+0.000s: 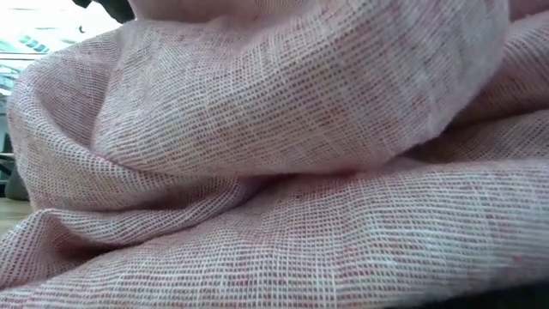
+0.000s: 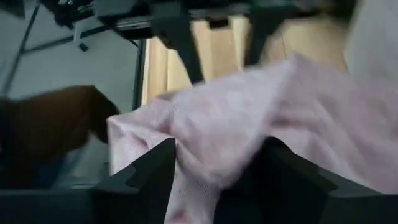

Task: Sort clothes
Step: Put the pink shirt into the laundry organizer bin, then move the black underwear to the right of the table

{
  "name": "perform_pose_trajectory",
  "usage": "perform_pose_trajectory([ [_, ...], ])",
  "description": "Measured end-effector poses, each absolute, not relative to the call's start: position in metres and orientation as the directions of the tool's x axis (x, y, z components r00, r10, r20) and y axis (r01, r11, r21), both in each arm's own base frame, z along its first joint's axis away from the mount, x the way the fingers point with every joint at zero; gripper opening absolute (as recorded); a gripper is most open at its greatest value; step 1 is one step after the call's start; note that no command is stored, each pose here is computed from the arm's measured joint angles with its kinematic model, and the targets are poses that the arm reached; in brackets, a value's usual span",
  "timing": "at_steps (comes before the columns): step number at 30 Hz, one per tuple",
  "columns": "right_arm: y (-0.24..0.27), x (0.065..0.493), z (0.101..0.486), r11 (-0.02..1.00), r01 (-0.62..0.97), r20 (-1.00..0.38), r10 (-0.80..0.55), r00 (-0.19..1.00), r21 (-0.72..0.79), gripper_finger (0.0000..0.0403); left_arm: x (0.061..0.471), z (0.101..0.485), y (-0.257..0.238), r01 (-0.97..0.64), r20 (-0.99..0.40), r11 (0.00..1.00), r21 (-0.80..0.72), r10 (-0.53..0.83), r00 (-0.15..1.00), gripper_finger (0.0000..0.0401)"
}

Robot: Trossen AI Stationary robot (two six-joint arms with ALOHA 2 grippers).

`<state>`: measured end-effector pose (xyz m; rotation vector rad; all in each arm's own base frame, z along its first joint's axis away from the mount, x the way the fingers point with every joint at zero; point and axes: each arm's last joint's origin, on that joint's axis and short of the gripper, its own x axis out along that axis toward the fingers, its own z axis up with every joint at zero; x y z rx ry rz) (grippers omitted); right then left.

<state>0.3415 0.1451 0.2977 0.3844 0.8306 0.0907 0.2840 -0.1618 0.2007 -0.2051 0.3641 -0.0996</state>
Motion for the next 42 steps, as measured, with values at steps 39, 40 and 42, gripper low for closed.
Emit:
perform_pose_trajectory([
  [39, 0.157, 0.303, 0.291, 0.976, 0.218, -0.957, -0.072, 0.280, -0.009, 0.0004, 0.287, 0.203, -0.159, 0.077, -0.322, 0.973, -0.217, -0.146, 0.935, 0.0156],
  [40, 0.157, 0.299, 0.299, 0.970, 0.238, -0.956, -0.115, 0.270, -0.050, 0.0003, 0.287, 0.203, -0.159, 0.077, -0.322, 0.973, -0.217, -0.146, 0.935, 0.0156],
  [42, 0.157, 0.288, 0.317, 0.949, 0.288, -0.947, -0.204, 0.248, -0.130, 0.0002, 0.287, 0.203, -0.159, 0.077, -0.322, 0.973, -0.216, -0.146, 0.935, 0.0156],
])
